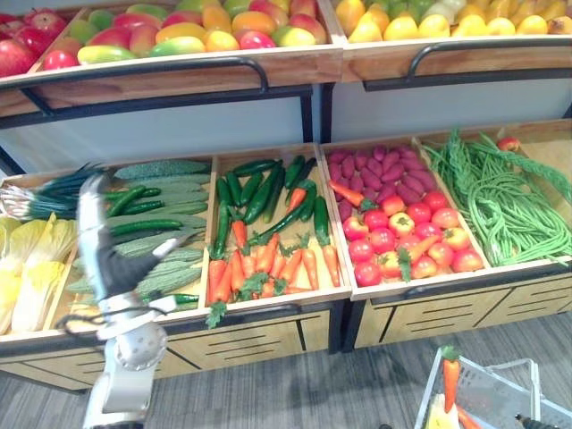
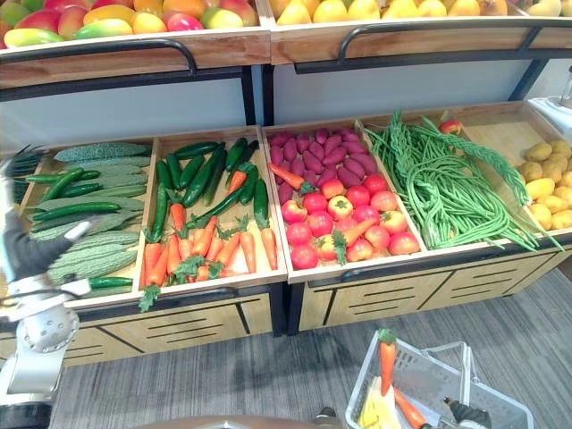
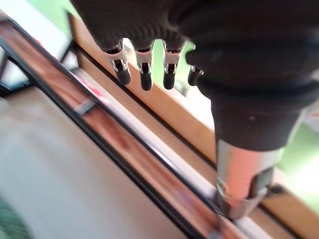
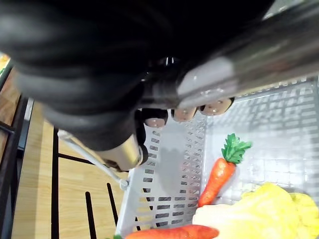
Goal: Pick vegetable in the basket
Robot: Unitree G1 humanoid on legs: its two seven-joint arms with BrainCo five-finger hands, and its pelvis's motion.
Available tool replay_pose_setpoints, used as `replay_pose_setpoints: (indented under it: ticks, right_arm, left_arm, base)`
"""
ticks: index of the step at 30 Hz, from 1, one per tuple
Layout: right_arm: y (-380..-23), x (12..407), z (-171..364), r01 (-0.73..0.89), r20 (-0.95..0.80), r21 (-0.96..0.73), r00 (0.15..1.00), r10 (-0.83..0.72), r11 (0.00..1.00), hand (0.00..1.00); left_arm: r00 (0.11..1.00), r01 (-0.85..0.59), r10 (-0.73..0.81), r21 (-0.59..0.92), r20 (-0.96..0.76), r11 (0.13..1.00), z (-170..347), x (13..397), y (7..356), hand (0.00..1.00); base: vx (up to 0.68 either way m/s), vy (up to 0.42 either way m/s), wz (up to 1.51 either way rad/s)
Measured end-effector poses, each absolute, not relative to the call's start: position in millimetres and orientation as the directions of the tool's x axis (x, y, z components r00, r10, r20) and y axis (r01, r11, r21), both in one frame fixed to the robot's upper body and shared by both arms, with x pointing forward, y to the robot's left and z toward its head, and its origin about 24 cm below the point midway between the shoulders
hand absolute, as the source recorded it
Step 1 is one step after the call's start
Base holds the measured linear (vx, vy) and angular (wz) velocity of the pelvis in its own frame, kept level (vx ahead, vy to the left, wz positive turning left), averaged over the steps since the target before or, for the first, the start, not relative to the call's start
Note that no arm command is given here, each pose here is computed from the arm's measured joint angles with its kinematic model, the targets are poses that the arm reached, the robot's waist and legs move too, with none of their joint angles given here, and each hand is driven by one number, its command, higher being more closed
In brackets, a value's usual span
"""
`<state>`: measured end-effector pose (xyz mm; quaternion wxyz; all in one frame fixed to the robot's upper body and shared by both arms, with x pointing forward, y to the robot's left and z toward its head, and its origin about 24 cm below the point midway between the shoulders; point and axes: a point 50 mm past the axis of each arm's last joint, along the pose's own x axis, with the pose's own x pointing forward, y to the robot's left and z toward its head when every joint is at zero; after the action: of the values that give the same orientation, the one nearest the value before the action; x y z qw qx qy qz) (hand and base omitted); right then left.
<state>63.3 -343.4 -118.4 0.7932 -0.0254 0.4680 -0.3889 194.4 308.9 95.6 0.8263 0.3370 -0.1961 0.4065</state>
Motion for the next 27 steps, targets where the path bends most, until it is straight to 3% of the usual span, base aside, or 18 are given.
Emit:
replay_pose_setpoints:
  ticks: [4,7,9,11,13,14,18,23,27]
  right_arm:
    - [-323.9,63.4,-127.4,0.608,-0.742,-0.374,0.257,-0.620,0.700,1.00]
    - [-311.4,59.6,-133.7,0.631,-0.763,-0.340,0.248,-0.596,0.698,1.00]
    - [-307.1,59.1,-135.3,0.633,-0.763,-0.338,0.249,-0.597,0.697,1.00]
    - [-303.5,61.1,-136.2,0.634,-0.762,-0.336,0.253,-0.597,0.697,1.00]
    - [-301.7,61.7,-136.7,0.630,-0.763,-0.333,0.256,-0.593,0.701,1.00]
    - [-301.7,62.2,-136.7,0.629,-0.763,-0.332,0.259,-0.592,0.703,1.00]
    - [-301.9,62.7,-136.5,0.625,-0.762,-0.330,0.266,-0.591,0.707,1.00]
    - [-298.8,65.8,-137.9,0.610,-0.763,-0.328,0.279,-0.583,0.721,1.00]
    - [-295.5,76.4,-136.5,0.548,-0.747,-0.343,0.333,-0.576,0.763,1.00]
  left_arm:
    - [0.461,-0.840,0.804,0.476,0.376,0.259,27.9,153.5,335.0,0.00]
    - [0.377,-0.786,0.903,0.586,0.204,0.196,-21.2,116.5,330.9,0.00]
    - [0.326,-0.734,0.942,0.649,0.075,0.202,-50.2,96.1,320.7,0.00]
    - [0.263,-0.694,0.962,0.678,-0.075,0.243,-75.3,76.1,309.3,0.00]
    - [0.184,-0.618,0.936,0.705,-0.301,0.348,-105.6,47.8,297.1,0.00]
    - [0.124,-0.620,0.895,0.671,-0.430,0.408,-118.7,32.8,293.3,0.00]
    - [-0.005,-0.703,0.707,0.506,-0.707,0.501,-145.0,-3.5,278.0,0.00]
    - [0.072,-0.680,0.505,0.328,-0.860,0.656,-158.1,-12.4,257.2,0.00]
    - [0.202,-0.570,0.364,0.193,-0.909,0.798,-163.5,6.1,239.8,0.00]
  base:
    - [0.07,-0.002,0.12]
    - [0.06,0.002,0.10]
    - [0.02,0.002,0.00]
    - [0.00,0.000,0.00]
    - [-0.01,0.005,-0.03]
    - [-0.02,0.004,-0.08]
    - [-0.01,-0.003,-0.07]
    - [-0.01,-0.007,-0.11]
    - [-0.02,-0.012,-0.09]
